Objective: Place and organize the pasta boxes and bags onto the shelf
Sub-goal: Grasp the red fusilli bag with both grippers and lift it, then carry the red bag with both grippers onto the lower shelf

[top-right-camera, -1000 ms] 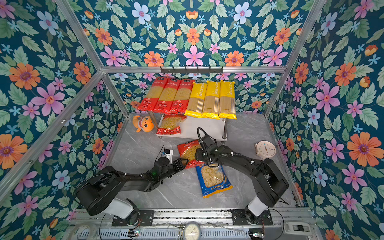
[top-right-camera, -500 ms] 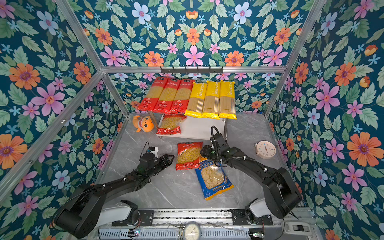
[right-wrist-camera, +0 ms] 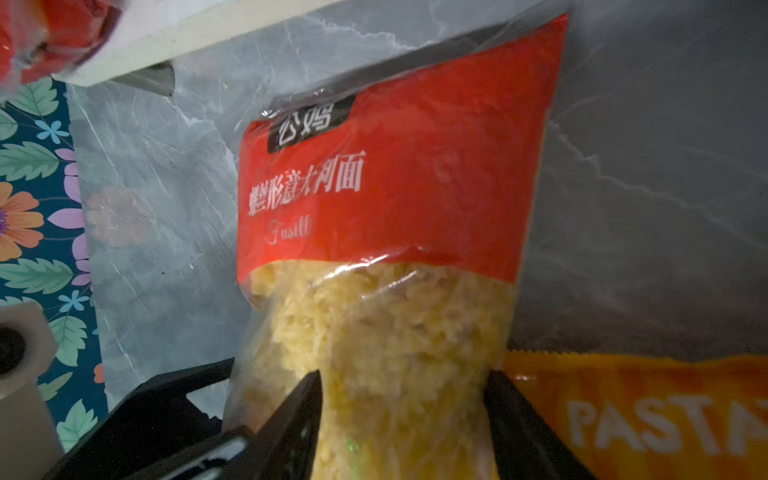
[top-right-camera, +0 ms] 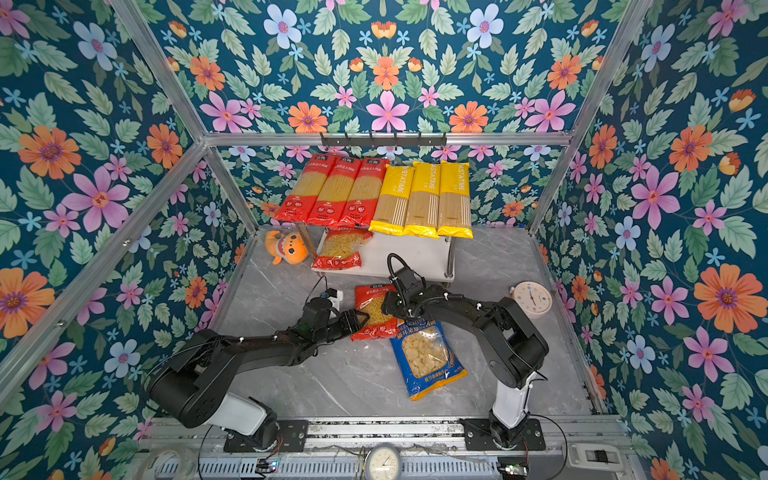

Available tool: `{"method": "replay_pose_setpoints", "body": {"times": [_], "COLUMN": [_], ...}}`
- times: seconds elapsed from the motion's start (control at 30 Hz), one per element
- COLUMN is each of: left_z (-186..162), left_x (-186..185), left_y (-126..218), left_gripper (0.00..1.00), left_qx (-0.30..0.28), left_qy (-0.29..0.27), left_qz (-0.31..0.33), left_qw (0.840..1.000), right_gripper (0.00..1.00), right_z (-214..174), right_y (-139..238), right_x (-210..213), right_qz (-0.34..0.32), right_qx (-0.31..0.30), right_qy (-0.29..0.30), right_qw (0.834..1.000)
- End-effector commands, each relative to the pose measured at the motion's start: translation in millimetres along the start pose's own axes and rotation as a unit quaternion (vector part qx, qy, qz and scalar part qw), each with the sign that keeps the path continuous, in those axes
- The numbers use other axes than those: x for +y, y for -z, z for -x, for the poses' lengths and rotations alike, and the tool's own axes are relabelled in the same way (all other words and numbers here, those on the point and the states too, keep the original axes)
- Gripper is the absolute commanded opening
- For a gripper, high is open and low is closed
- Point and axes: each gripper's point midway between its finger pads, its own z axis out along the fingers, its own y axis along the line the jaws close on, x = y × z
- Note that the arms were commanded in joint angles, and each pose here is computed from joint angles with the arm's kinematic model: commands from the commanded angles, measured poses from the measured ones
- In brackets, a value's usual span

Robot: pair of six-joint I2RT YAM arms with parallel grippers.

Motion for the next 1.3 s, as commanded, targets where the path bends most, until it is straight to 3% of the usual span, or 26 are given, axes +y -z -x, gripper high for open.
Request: {"method": "replay_pose_setpoints", "body": {"times": [0.0, 0.13, 0.33, 0.47, 0.93, 1.27], "left_z": [5.4, 4.6, 5.3, 3.8, 5.0, 38.0], "left_x": [-8.4, -14.1, -22.2, -25.5, -52.9, -94.8], "left_y": [-1.1, 5.2, 20.1, 32.7, 67.5, 85.0], "left_gripper": [0.59, 0.42, 0.26, 0.18, 0.06, 0.00], "left_qx": [-0.011, -0.010, -0.017, -0.020, -0.039, -0.102], "left_qy": [-0.014, -0.020, -0.022, -0.024, -0.033, -0.103], "left_qz": [-0.014, -0.020, -0.032, -0.035, -0.061, -0.103], "left_qw": [1.000, 1.000, 0.999, 0.999, 0.997, 0.984], "right_gripper": [0.56, 0.39, 0.18, 0.10, 0.00, 0.00], "right_z": [-7.4, -10.6, -21.7, -25.9, -22.6, 15.5], "right_y": [-2.0, 7.3, 14.8, 25.8, 80.2, 123.2], "right_x": [10.5, 23.3, 32.5, 37.7, 64.5, 79.0], "right_qz": [0.036, 0.085, 0.132, 0.158, 0.213, 0.250], "right_qx": [0.011, 0.004, 0.016, 0.013, -0.017, -0.155], "right_qy": [0.007, 0.009, -0.011, -0.024, -0.013, 0.038], "right_qw": [0.999, 0.996, 0.991, 0.987, 0.977, 0.955]}}
